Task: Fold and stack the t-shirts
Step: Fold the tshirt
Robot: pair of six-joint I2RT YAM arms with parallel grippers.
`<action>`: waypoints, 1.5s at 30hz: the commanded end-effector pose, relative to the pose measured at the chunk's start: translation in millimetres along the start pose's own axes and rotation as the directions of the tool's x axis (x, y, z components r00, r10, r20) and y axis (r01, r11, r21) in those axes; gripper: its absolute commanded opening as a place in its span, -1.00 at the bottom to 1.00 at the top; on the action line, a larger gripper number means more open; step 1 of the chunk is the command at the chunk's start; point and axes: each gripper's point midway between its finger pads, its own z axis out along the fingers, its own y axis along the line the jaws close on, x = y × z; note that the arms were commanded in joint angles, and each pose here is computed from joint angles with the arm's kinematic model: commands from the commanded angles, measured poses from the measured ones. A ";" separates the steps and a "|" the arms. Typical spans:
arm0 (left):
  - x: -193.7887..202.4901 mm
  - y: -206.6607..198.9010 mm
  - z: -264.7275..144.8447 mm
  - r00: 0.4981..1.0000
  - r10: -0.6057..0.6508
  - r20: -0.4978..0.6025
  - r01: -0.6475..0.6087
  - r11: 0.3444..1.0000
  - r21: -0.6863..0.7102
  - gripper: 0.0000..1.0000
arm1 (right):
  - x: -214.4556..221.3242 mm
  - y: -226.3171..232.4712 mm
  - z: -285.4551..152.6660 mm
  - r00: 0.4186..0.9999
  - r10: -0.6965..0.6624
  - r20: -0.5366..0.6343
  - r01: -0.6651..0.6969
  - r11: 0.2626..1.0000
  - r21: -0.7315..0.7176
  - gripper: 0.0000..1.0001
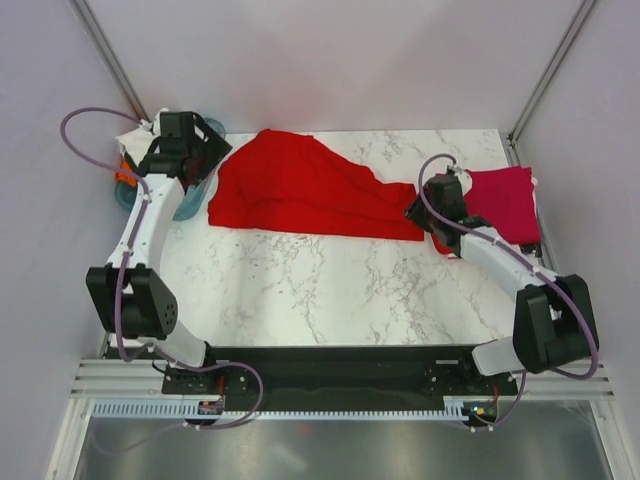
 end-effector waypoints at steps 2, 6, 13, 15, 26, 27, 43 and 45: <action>26.1 31.3 -20.7 0.996 -0.083 -0.028 0.082 0.996 -0.042 0.77 | 30.4 -14.1 -11.3 0.992 0.114 0.057 -0.114 0.993 0.003 -0.07; 54.4 57.5 -28.5 0.987 -0.155 -0.036 0.153 0.986 -0.066 0.68 | 41.0 -22.7 -18.6 0.975 0.176 0.139 -0.179 0.984 0.009 -0.10; 95.7 96.6 -37.2 0.969 -0.247 -0.004 0.247 0.968 -0.043 0.55 | 61.6 -49.8 -6.0 0.917 0.331 0.222 -0.355 0.931 0.080 -0.17; 96.4 100.1 -40.1 0.958 -0.285 0.023 0.286 0.958 -0.027 0.53 | 66.6 -52.2 3.6 0.914 0.340 0.223 -0.370 0.923 0.107 -0.17; 109.6 112.3 -34.1 0.950 -0.312 0.020 0.313 0.949 -0.046 0.51 | 65.7 -48.9 41.4 0.905 0.332 0.265 -0.388 0.900 0.199 -0.15; 109.9 114.0 -34.1 0.950 -0.312 0.024 0.312 0.949 -0.050 0.51 | 66.0 -49.3 42.5 0.906 0.328 0.268 -0.387 0.899 0.205 -0.15; 119.9 127.4 -28.4 0.946 -0.322 0.026 0.323 0.941 -0.095 0.49 | 68.6 -52.8 32.8 0.948 0.218 0.230 -0.281 0.915 0.289 -1.00; 125.1 131.0 -26.8 0.944 -0.328 0.018 0.329 0.939 -0.104 0.48 | 67.0 -52.2 20.0 0.955 0.200 0.219 -0.260 0.921 0.291 -1.00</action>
